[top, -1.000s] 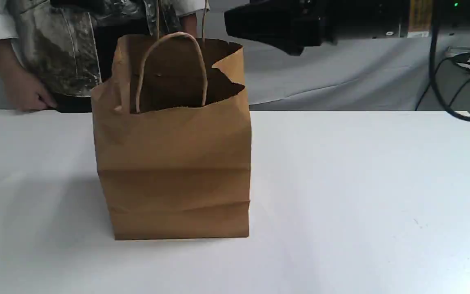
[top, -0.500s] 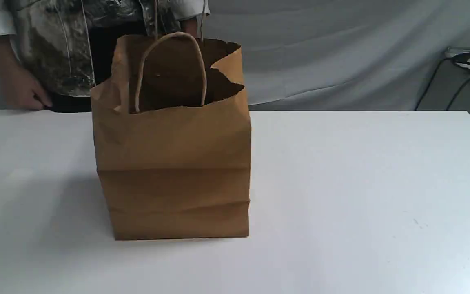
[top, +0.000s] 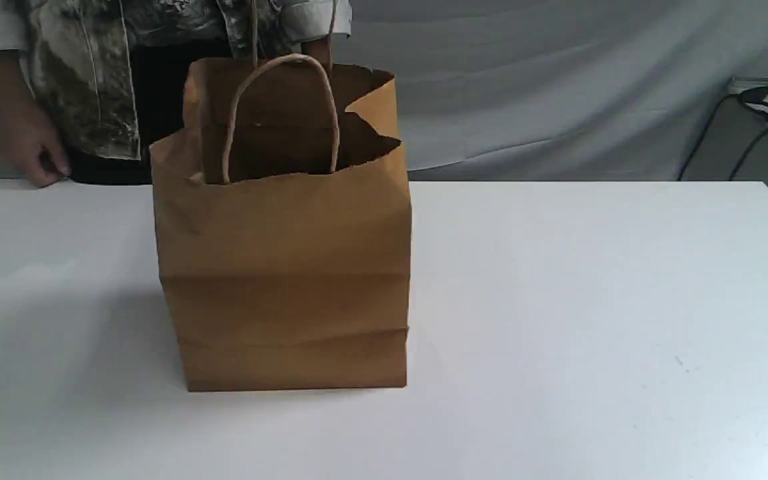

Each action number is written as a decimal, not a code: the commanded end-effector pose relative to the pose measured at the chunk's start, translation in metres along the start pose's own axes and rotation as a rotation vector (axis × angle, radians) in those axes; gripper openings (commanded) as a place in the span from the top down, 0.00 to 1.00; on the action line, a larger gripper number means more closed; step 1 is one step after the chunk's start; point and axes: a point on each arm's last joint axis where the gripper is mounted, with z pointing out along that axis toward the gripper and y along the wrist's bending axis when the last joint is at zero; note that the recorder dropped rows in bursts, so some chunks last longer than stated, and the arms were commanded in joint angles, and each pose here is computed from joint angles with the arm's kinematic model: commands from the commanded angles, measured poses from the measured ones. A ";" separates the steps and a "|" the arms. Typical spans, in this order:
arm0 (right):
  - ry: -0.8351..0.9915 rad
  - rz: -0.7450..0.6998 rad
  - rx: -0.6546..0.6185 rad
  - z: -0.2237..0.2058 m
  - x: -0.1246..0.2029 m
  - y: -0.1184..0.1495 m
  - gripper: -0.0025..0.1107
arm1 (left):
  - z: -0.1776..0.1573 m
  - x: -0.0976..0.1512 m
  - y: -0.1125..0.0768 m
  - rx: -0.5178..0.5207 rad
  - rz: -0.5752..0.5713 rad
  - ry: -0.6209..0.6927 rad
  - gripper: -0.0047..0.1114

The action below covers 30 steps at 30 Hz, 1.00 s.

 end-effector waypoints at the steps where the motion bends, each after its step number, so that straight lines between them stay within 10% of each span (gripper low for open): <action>1: 0.219 0.007 0.295 -0.013 0.015 -0.028 0.95 | -0.018 0.001 -0.006 0.019 0.008 0.003 0.51; 4: 0.519 0.540 0.477 -0.030 0.040 -0.033 0.98 | -0.033 0.005 -0.010 0.032 -0.002 0.001 0.51; 8: 0.901 0.654 0.134 -0.035 0.062 0.012 0.98 | -0.050 0.016 -0.015 0.064 -0.024 -0.006 0.51; 12: 0.775 0.860 -0.102 -0.039 0.056 0.047 0.98 | -0.073 0.030 -0.020 0.076 0.005 -0.061 0.51; 22: 0.447 0.768 -0.261 -0.130 0.042 0.080 0.98 | -0.133 0.117 -0.018 -0.006 0.039 -0.191 0.51; 30: 0.313 0.803 -0.149 -0.206 0.059 0.104 0.98 | -0.166 0.207 -0.013 -0.049 -0.004 -0.406 0.52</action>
